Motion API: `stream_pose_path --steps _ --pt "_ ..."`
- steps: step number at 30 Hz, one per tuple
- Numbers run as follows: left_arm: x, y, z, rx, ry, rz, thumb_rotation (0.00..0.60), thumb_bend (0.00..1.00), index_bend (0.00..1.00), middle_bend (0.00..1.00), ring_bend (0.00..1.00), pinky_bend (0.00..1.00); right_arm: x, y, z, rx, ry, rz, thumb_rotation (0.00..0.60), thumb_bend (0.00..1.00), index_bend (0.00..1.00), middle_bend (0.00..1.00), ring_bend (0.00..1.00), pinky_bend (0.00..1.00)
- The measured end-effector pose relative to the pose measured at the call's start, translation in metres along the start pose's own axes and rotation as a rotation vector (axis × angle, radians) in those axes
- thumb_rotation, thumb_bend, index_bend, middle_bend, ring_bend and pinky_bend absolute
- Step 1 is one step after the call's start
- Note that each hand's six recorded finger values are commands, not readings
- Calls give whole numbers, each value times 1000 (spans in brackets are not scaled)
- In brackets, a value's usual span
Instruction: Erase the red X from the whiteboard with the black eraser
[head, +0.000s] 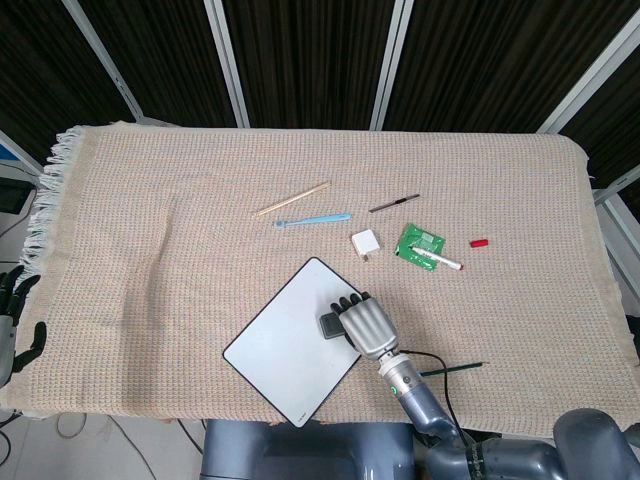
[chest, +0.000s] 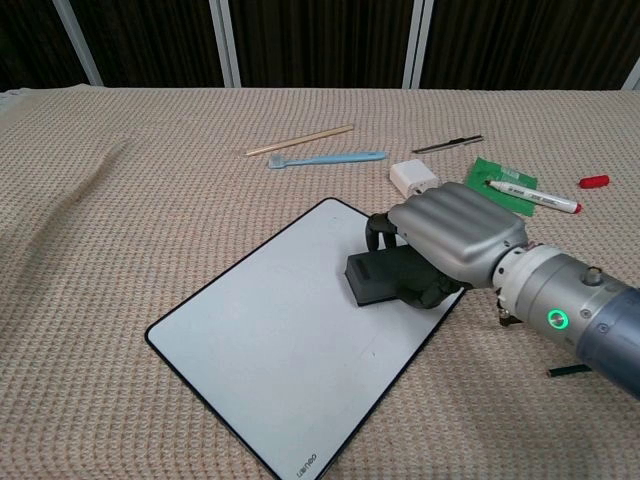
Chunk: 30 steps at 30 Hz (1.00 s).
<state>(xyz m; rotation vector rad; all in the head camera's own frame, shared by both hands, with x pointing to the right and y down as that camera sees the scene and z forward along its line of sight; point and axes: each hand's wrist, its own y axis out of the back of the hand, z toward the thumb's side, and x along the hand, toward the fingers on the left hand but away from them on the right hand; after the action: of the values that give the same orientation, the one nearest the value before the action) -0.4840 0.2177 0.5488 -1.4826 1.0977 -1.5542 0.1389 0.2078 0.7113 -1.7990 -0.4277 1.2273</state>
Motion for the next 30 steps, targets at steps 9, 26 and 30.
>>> stream_pose_path --steps 9,26,30 --pt "-1 -1 1 6 -4 -2 600 477 117 8 0 0 18 4 -46 15 -66 -3 600 451 496 496 450 465" --pt "-2 -4 3 14 -4 -3 600 476 117 8 0 0 25 4 -155 -18 -343 19 600 449 496 489 444 465" --pt "-3 -3 3 14 -5 -1 600 477 117 8 0 0 27 4 -163 -25 -361 16 600 329 449 408 380 456"
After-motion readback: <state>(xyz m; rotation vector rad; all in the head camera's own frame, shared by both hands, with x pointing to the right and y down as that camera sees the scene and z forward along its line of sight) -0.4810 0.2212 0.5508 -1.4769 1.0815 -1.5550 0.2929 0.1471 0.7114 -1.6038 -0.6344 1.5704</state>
